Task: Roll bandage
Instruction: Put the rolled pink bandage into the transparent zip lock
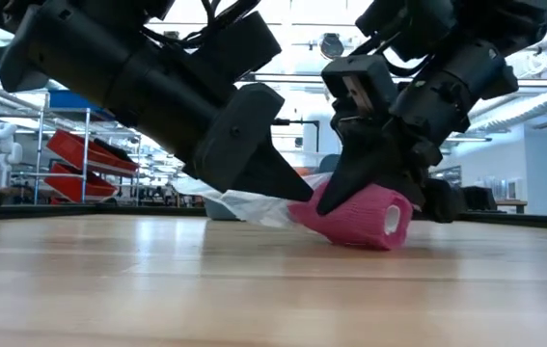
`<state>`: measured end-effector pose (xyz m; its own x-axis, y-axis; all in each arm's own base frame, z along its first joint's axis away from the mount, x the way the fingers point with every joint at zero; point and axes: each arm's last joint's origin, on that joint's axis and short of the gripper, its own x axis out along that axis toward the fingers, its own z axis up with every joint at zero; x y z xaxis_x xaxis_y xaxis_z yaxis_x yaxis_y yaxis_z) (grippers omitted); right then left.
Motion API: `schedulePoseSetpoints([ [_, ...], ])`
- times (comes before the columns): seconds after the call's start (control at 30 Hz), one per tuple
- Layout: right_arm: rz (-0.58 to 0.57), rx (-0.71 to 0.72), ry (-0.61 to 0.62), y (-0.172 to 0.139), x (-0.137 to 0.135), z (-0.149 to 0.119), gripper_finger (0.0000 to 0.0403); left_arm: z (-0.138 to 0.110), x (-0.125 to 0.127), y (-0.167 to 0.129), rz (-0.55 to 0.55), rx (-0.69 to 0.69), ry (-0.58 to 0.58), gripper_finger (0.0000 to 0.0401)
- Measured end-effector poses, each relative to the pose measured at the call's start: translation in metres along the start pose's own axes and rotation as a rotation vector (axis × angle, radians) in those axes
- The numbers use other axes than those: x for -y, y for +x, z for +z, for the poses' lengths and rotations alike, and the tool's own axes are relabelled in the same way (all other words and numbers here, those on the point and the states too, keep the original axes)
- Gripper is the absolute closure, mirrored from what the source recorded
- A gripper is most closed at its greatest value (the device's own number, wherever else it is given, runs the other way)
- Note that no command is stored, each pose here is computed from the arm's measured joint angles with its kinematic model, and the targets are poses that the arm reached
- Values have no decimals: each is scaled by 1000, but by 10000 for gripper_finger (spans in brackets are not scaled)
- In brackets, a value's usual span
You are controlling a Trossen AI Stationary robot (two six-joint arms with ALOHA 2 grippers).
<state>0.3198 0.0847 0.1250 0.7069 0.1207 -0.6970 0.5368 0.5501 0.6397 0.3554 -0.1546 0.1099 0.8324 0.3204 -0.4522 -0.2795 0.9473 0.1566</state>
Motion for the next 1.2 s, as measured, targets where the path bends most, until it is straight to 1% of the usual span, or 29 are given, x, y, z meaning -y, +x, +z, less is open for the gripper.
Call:
schedulePoseSetpoints([
  [0.07, 13, -8, -20, -1, -1, 0, 293, 0, 0, 0, -2, -1, 2, 401],
  [0.17, 32, -56, -47, -4, -3, -1, 254, 0, 1, 0, -6, -2, 4, 401],
  [0.27, 55, -53, -59, -9, -7, 1, 220, 0, 0, 0, -5, -2, 4, 401],
  [0.4, 57, -54, -48, -19, -11, 3, 192, 0, 0, 0, -5, 1, 2, 401],
  [0.57, 20, -100, -61, -34, -15, -9, 189, 0, 0, 0, -5, 0, 2, 401],
  [0.67, 23, -109, -79, -44, -21, -18, 194, 0, 0, 0, -5, -1, -1, 401],
  [0.8, -11, 17, -109, -52, -25, -21, 197, 1, 0, 0, -6, 4, -7, 401],
  [0.87, -23, 55, -112, -52, -25, -19, 197, 1, 1, 0, -6, 4, -8, 401],
  [1.03, -94, 91, -144, -38, -17, -21, 198, 7, 4, 0, -14, 20, -20, 401],
  [1.2, -104, 106, -194, -19, -11, -25, 196, 7, 7, -2, -22, 23, -17, 401],
])
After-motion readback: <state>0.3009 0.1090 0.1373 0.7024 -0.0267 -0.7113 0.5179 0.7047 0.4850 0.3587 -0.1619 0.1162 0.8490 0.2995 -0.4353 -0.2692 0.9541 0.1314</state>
